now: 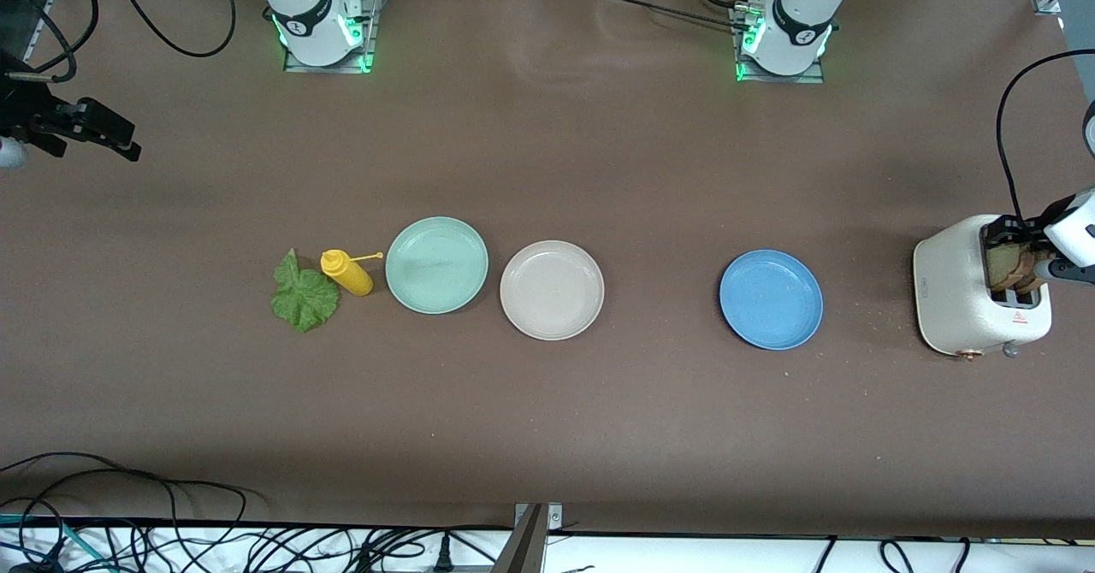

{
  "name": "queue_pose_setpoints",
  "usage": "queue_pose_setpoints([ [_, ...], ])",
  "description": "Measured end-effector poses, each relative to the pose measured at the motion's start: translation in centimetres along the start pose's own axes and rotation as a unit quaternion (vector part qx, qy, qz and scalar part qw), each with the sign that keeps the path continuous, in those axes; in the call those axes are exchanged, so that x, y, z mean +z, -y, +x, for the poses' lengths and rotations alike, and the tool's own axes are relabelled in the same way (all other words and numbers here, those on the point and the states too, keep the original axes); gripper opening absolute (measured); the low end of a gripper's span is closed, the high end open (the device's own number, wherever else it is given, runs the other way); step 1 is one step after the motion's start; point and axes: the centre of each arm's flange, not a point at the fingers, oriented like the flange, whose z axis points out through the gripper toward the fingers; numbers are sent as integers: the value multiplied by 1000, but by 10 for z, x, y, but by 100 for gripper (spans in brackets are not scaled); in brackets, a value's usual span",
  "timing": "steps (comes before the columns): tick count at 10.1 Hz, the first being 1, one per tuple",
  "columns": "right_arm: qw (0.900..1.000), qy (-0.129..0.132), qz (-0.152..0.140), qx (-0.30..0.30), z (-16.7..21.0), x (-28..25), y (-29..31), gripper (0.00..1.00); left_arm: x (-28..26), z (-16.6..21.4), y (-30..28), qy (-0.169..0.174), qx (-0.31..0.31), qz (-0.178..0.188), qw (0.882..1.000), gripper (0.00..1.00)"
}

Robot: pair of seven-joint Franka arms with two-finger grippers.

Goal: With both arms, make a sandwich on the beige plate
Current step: 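Grasp the bread slice with the left gripper and lift it out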

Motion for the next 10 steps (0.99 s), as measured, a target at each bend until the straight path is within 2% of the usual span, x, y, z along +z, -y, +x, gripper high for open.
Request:
queue_pose_setpoints([
  [2, 1000, 0, 0, 0, 0, 0, 0, 100, -1, 0, 1, -1, 11, 0, 1000, 18],
  [3, 1000, 0, 0, 0, 0, 0, 0, 100, -2, -1, 1, -1, 25, 1, 1000, 13],
  [6, 1000, 0, 0, 0, 0, 0, 0, 100, -14, 2, 3, -7, 41, 5, 999, 13],
  [8, 1000, 0, 0, 0, 0, 0, 0, 100, -61, 7, 2, -7, 45, 7, 999, 13],
  [10, 1000, 0, 0, 0, 0, 0, 0, 100, -99, 12, -4, -19, 52, 15, 998, 9],
])
